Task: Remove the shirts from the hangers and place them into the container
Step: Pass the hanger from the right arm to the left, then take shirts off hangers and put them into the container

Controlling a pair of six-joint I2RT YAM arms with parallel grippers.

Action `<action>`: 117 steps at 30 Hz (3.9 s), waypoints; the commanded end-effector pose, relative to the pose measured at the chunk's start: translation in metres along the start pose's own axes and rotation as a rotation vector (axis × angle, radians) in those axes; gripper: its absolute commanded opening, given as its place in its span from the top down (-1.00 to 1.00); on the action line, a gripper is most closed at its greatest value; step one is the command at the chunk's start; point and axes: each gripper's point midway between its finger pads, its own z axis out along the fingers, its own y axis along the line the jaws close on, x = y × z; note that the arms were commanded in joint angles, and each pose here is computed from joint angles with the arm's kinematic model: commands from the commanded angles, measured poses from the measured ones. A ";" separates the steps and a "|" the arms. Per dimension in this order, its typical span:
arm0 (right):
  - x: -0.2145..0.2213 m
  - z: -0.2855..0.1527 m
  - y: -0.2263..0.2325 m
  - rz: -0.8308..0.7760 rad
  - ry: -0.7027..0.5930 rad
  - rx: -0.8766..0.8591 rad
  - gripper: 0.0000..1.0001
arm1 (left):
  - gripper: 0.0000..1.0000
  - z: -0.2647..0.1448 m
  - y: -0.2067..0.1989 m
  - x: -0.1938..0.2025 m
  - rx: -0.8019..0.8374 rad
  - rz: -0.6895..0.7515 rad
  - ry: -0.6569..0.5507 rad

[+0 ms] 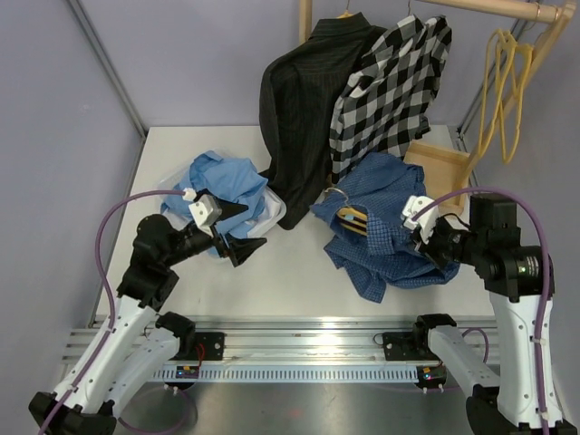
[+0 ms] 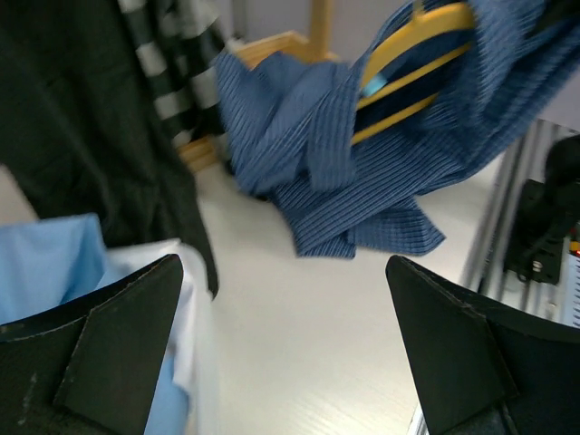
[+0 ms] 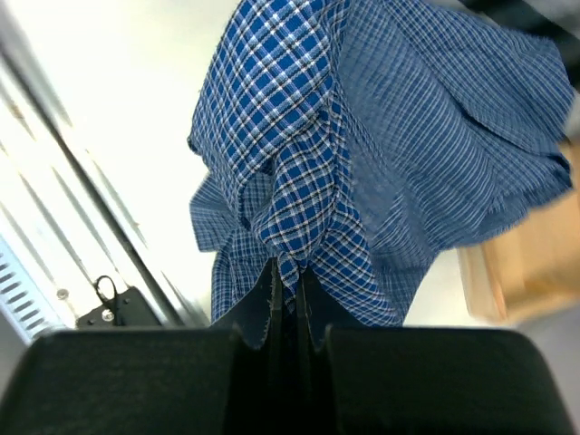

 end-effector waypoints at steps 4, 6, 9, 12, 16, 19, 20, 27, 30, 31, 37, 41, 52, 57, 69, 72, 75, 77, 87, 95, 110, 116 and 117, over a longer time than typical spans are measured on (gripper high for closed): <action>-0.036 0.016 0.050 -0.036 -0.211 -0.429 1.00 | -0.98 -0.001 -0.059 -0.053 0.302 0.214 -0.159; -0.041 0.021 0.049 -0.038 -0.231 -0.493 1.00 | -0.98 0.003 -0.068 -0.051 0.358 0.193 -0.146; -0.051 0.026 0.050 -0.042 -0.281 -0.556 1.00 | -0.96 0.012 -0.074 -0.046 0.400 0.171 -0.133; -0.054 0.034 0.054 -0.056 -0.294 -0.602 1.00 | -0.89 0.021 -0.080 -0.041 0.432 0.160 -0.128; -0.052 0.048 0.067 -0.051 -0.245 -0.657 1.00 | -0.81 0.031 -0.083 -0.039 0.457 0.148 -0.119; -0.053 0.059 0.077 -0.074 -0.232 -0.680 1.00 | -0.70 0.036 -0.088 -0.037 0.481 0.112 -0.103; -0.053 0.061 0.079 -0.081 -0.234 -0.684 1.00 | -0.67 0.038 -0.088 -0.035 0.484 0.106 -0.096; -0.049 0.068 0.076 -0.078 -0.207 -0.678 1.00 | -0.36 0.040 -0.092 -0.032 0.511 0.080 -0.084; -0.048 0.070 0.076 -0.076 -0.205 -0.676 1.00 | -0.19 0.037 -0.097 -0.037 0.530 0.076 -0.107; -0.048 0.071 0.076 -0.074 -0.204 -0.677 1.00 | -0.09 0.037 -0.098 -0.036 0.538 0.069 -0.106; -0.047 0.073 0.076 -0.070 -0.193 -0.682 1.00 | 0.04 0.041 -0.100 -0.035 0.551 0.053 -0.098; -0.048 0.075 0.077 -0.067 -0.190 -0.689 1.00 | 0.07 0.044 -0.102 -0.032 0.564 0.039 -0.084; -0.046 0.078 0.079 -0.062 -0.172 -0.697 1.00 | 0.53 0.054 -0.112 -0.024 0.607 0.022 -0.023; -0.046 0.078 0.078 -0.065 -0.172 -0.689 1.00 | 0.64 0.056 -0.115 -0.010 0.612 0.016 0.041; -0.047 0.077 0.078 -0.065 -0.172 -0.688 1.00 | 0.40 0.064 -0.117 0.031 0.583 0.085 0.215; -0.048 0.077 0.078 -0.065 -0.172 -0.690 1.00 | 0.39 0.066 -0.114 0.037 0.563 0.093 0.243; -0.048 0.077 0.078 -0.064 -0.169 -0.689 1.00 | 0.29 0.070 -0.109 0.042 0.528 0.107 0.269; -0.048 0.078 0.078 -0.065 -0.169 -0.690 1.00 | 0.27 0.071 -0.107 0.045 0.512 0.114 0.281; -0.052 0.075 0.079 -0.057 -0.182 -0.704 1.00 | 0.45 0.077 -0.107 0.040 0.488 0.095 0.282; -0.055 0.074 0.079 -0.049 -0.190 -0.704 0.90 | 0.93 0.076 -0.119 0.036 0.551 0.045 0.278; -0.069 0.076 0.049 0.011 -0.143 -0.534 -0.34 | 1.00 0.078 -0.117 0.035 0.521 -0.046 0.304; -0.100 0.059 0.020 0.099 -0.164 -0.371 -0.66 | 1.00 0.085 -0.085 0.026 0.347 -0.105 0.273; -0.103 0.058 0.021 0.123 -0.165 -0.379 -0.67 | 1.00 0.085 -0.083 0.022 0.324 -0.142 0.268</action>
